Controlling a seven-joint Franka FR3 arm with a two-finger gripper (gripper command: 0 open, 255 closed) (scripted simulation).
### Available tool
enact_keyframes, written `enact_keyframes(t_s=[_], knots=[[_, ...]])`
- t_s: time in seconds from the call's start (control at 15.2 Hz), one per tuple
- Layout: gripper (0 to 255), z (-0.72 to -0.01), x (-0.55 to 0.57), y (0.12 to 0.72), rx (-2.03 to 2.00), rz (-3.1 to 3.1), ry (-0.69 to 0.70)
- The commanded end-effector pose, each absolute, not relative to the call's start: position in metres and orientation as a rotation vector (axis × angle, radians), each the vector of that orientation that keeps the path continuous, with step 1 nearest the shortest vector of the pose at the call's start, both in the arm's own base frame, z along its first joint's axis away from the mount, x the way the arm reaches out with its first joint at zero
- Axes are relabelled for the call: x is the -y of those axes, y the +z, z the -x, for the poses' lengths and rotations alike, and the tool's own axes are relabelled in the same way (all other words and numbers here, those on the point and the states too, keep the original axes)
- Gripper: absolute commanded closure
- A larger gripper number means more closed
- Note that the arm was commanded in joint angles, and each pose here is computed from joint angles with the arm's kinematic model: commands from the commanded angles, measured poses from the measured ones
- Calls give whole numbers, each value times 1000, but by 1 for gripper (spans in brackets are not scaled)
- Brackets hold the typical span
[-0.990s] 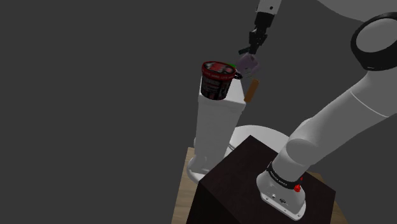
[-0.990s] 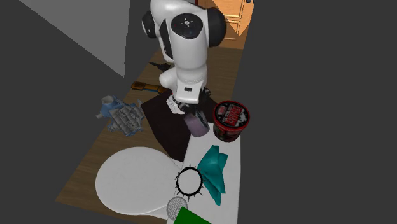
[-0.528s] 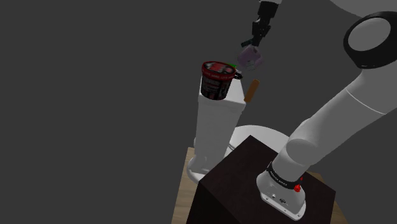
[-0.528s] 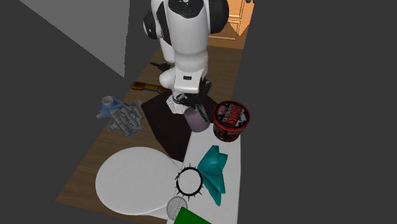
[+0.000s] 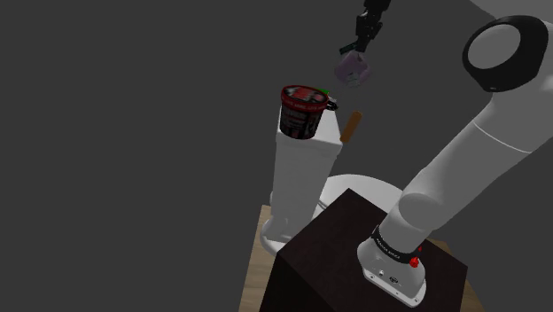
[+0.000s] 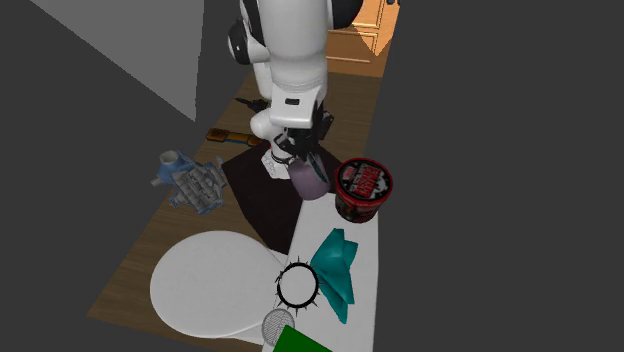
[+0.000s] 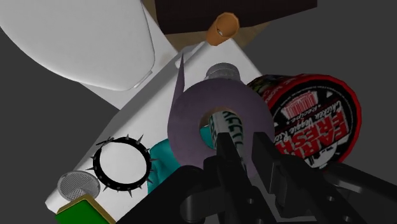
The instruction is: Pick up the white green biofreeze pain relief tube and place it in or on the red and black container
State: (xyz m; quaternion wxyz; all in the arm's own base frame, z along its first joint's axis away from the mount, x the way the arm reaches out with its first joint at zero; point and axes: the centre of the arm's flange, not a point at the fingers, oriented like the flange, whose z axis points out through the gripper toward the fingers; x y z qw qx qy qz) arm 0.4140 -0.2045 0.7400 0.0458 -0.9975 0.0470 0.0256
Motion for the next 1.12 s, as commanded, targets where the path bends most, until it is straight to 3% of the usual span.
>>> enact_keyframes(t_s=[0.0, 0.33, 1.06], knots=[[255, -414, 204, 752, -143, 3046, 78], [255, -414, 204, 773, -143, 3046, 78], [255, -444, 70, 822, -143, 3046, 78]])
